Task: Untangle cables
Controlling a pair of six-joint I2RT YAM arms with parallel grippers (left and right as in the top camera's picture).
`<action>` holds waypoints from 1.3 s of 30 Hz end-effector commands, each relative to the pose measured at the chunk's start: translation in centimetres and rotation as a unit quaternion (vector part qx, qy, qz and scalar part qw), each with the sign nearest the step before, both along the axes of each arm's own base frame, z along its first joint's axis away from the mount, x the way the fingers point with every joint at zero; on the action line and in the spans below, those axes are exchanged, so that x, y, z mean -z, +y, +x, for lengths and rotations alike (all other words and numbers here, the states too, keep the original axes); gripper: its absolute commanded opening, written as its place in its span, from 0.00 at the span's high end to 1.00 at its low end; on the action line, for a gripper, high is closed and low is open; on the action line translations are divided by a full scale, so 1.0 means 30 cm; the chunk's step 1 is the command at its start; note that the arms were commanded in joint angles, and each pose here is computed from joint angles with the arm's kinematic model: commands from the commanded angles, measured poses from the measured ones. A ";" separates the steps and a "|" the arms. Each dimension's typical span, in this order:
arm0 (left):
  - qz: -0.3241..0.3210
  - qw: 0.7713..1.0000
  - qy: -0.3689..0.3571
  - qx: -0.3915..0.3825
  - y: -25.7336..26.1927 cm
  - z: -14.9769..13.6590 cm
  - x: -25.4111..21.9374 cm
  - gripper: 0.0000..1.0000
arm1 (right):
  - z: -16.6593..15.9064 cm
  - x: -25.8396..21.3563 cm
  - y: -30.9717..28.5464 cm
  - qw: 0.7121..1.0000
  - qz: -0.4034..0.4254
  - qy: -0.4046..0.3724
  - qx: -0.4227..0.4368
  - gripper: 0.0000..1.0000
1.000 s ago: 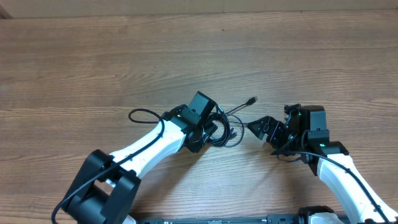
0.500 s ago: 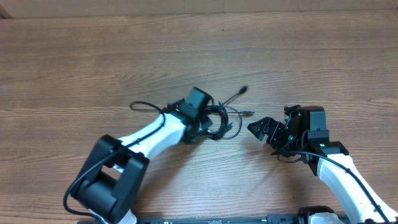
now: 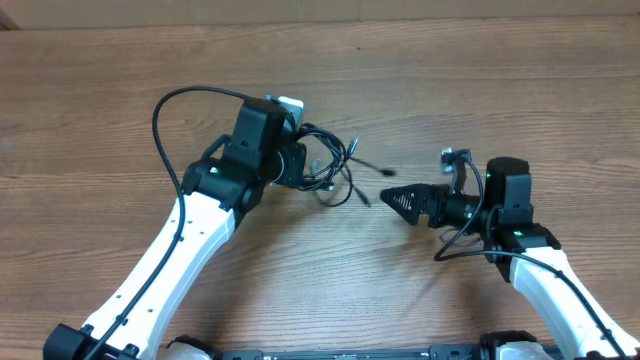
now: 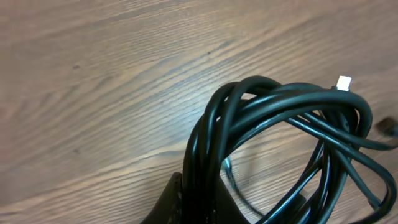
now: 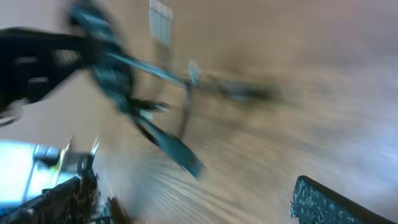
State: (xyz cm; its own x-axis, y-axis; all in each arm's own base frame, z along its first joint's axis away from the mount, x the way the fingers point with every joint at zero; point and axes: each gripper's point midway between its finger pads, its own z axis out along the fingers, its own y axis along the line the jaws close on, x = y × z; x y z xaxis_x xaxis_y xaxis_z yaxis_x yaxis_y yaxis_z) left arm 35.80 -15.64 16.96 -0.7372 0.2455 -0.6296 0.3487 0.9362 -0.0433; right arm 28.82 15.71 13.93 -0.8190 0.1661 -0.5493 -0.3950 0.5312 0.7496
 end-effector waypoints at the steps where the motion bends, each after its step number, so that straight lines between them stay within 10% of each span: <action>1: 0.064 0.997 -0.028 0.042 0.024 0.007 -0.020 0.96 | -0.006 -0.110 0.046 0.992 0.024 -0.106 -0.067 0.00; 20: -0.008 0.995 0.001 0.104 -0.075 -0.049 -0.025 0.96 | 0.017 0.047 0.255 0.985 -0.103 -0.130 -0.045 0.11; 28: -0.057 0.997 0.002 0.055 -0.092 -0.024 -0.064 0.96 | -0.070 0.090 0.329 0.989 -0.074 -0.078 -0.101 0.45; 35: -0.026 1.000 -0.005 0.007 -0.034 0.000 -0.053 0.96 | -0.111 0.085 0.369 0.993 -0.053 -0.037 -0.103 0.96; 39: 0.014 0.999 -0.029 -0.033 0.029 0.033 -0.060 0.96 | -0.130 -0.001 0.376 0.995 -0.011 -0.020 -0.095 0.96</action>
